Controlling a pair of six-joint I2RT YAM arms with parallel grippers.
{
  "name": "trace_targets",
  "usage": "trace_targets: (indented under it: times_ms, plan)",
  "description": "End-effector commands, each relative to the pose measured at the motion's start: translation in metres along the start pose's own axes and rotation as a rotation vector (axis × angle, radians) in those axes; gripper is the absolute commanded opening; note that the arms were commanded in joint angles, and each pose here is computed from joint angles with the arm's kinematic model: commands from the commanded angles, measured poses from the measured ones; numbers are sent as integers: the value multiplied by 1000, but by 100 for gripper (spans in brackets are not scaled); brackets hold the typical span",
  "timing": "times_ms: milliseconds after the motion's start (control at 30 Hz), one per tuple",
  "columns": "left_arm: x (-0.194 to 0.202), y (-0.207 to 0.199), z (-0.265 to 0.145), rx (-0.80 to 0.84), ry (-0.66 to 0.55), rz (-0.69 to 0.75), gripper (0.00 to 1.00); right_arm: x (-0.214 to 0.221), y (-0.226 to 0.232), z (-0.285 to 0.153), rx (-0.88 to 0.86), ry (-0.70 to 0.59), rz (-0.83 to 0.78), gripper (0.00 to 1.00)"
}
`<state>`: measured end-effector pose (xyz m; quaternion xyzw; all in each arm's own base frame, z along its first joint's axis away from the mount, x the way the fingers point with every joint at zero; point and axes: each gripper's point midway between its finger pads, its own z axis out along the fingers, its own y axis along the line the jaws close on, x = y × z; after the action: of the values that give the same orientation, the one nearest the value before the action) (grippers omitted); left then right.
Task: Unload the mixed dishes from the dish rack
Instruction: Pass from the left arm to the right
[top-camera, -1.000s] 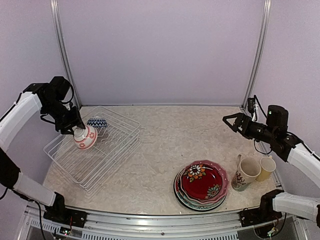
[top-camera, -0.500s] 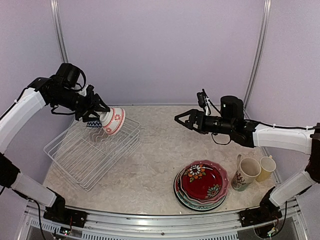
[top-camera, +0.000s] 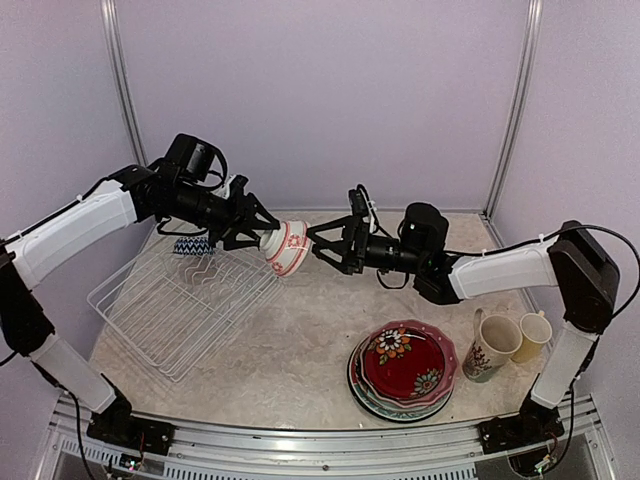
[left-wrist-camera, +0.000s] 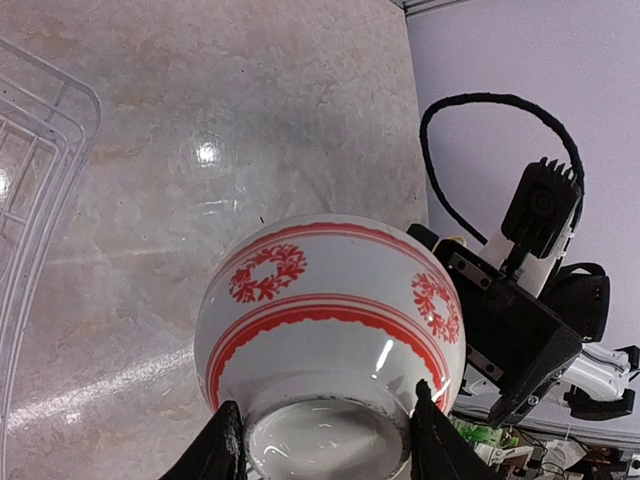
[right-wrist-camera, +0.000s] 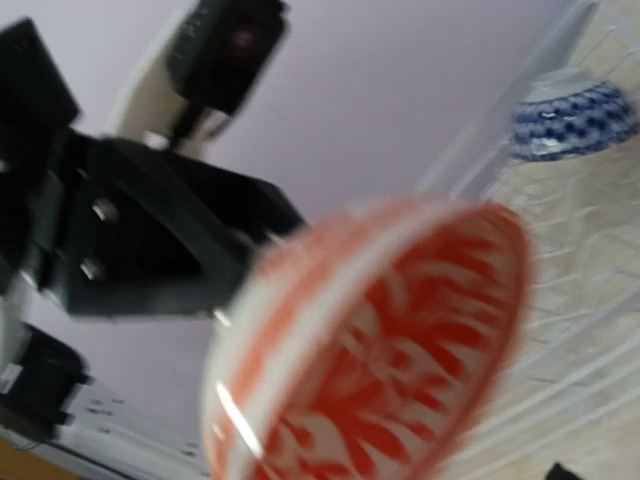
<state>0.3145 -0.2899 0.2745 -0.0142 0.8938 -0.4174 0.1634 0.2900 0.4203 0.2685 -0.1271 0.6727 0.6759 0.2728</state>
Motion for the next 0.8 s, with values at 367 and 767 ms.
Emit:
trace_targets:
  times_ms: [367,767]
  plan:
    - [5,-25,26,130,-24,70,20,1,32,0,-217,-45,89,40]
    - [12,-24,26,128,4,85,23,5,29,1,-217,-28,48,0]
